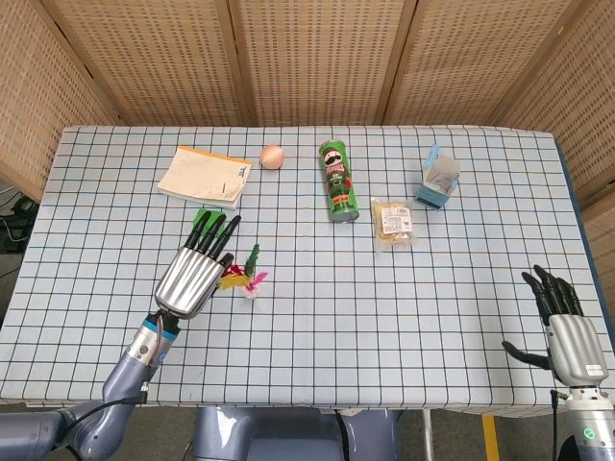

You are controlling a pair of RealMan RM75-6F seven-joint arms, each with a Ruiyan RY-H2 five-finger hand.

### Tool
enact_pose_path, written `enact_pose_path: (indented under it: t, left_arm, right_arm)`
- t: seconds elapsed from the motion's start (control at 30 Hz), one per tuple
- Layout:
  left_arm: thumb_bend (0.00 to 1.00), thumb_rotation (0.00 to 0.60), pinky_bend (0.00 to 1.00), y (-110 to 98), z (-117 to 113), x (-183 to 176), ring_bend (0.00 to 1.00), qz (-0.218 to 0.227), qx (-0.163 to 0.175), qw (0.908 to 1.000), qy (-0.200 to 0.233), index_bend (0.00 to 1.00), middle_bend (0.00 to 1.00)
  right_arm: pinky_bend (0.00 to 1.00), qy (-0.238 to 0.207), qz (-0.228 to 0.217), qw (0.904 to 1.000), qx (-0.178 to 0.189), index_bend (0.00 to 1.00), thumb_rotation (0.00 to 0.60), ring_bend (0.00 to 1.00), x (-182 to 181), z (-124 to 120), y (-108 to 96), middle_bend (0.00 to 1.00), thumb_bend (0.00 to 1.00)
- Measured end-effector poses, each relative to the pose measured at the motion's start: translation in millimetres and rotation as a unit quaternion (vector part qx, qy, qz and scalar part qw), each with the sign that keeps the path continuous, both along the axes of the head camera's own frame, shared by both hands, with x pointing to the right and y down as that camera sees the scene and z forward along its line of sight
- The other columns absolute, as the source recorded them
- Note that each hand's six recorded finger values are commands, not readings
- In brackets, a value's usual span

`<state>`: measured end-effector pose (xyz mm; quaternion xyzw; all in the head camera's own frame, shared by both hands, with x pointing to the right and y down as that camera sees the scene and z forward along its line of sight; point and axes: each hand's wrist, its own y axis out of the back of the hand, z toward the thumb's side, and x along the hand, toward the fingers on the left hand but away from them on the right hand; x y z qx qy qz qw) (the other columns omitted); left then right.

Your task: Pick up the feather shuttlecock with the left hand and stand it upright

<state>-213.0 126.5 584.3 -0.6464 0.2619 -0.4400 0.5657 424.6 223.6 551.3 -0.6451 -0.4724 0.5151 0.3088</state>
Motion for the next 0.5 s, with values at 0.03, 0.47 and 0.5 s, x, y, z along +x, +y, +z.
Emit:
enact_pose_path:
  t: [0.03,0.47,0.5]
  left_arm:
    - [0.65,0.6,0.01,1,-1,-3,0.0,-0.002,0.0,1.0,0.001,0.73,0.0]
    - [0.65,0.6,0.01,8,6,-25,0.0,-0.017,-0.011,0.9998,-0.003,0.73,0.0]
    - [0.65,0.6,0.01,8,7,-27,0.0,-0.019,-0.012,0.9997,-0.003,0.73,0.0]
  right_arm:
    - [0.0,0.0,-0.001,1.0,0.001,0.0,0.6,0.0,0,0,0,0.0,0.02]
    - [0.0,0.002,-0.009,1.0,0.0,0.0,0.6,0.0,-5,-2,3,0.0,0.02]
    - [0.0,0.003,-0.01,0.9999,0.0,0.0,0.6,0.0,-5,-1,3,0.0,0.02]
